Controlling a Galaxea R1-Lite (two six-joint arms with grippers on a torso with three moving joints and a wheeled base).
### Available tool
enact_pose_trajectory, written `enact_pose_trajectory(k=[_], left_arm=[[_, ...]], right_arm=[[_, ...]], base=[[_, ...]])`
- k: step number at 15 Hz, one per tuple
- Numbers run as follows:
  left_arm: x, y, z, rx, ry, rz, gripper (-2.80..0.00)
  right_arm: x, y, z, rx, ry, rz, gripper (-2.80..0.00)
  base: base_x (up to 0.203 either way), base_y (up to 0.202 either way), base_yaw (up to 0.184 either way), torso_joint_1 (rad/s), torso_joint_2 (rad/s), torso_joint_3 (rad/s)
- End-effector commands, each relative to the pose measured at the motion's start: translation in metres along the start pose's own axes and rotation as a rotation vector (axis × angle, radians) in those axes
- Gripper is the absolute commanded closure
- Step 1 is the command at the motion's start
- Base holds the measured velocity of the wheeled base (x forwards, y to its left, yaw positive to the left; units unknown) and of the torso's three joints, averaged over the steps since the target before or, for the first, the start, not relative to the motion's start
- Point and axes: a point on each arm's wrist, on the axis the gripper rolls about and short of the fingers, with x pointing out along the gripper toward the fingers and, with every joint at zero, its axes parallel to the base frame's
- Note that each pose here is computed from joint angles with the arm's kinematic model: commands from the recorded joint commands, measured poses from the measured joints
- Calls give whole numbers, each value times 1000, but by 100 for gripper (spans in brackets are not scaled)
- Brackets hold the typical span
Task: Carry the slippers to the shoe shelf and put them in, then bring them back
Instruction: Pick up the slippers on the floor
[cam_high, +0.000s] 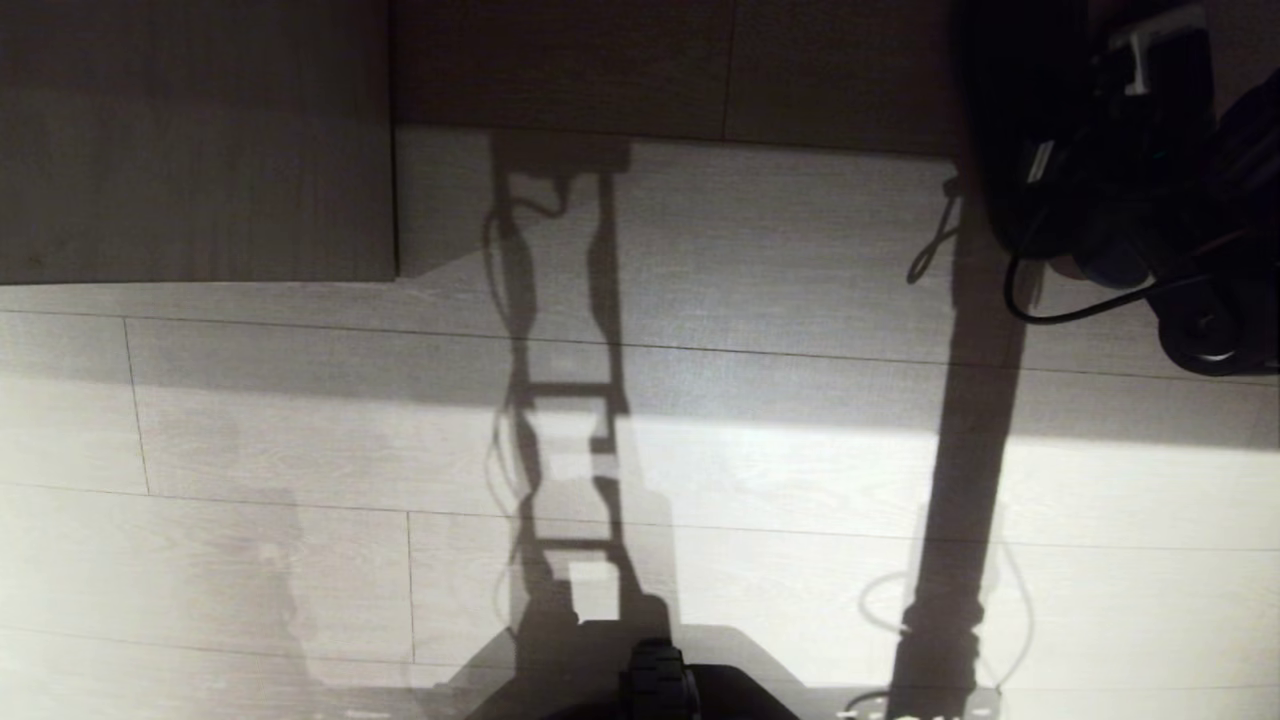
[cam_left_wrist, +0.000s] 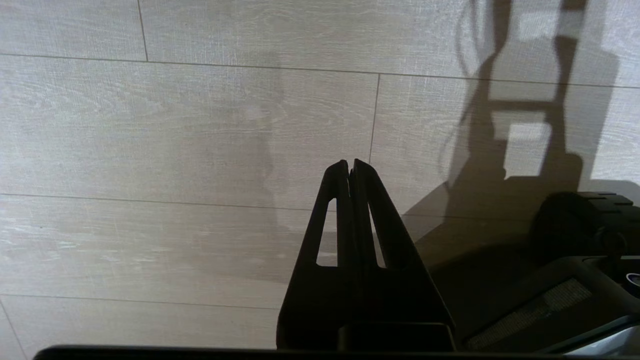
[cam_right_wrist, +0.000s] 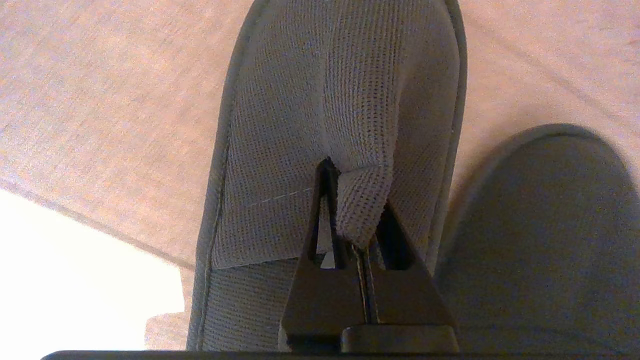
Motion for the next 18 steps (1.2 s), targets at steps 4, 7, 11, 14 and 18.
enact_pose_trajectory(k=[4, 7, 11, 14, 18], left_arm=[[0, 0, 0, 0, -1, 1, 0], [0, 0, 0, 0, 1, 1, 0], [0, 0, 0, 0, -1, 1, 0], [0, 0, 0, 0, -1, 1, 0], [0, 0, 0, 0, -1, 1, 0]], right_arm=[[-2, -6, 10, -4, 2, -68, 0], [2, -4, 8, -2, 19, -117, 0], [8, -3, 4, 0, 38, -167, 0], [8, 0, 3, 2, 42, -167, 0], [9, -1, 4, -1, 45, -181, 0]], base=[[0, 0, 0, 0, 0, 0], [0, 0, 0, 0, 0, 0], [0, 0, 0, 0, 0, 0], [0, 0, 0, 0, 0, 0], [0, 0, 0, 0, 0, 0]])
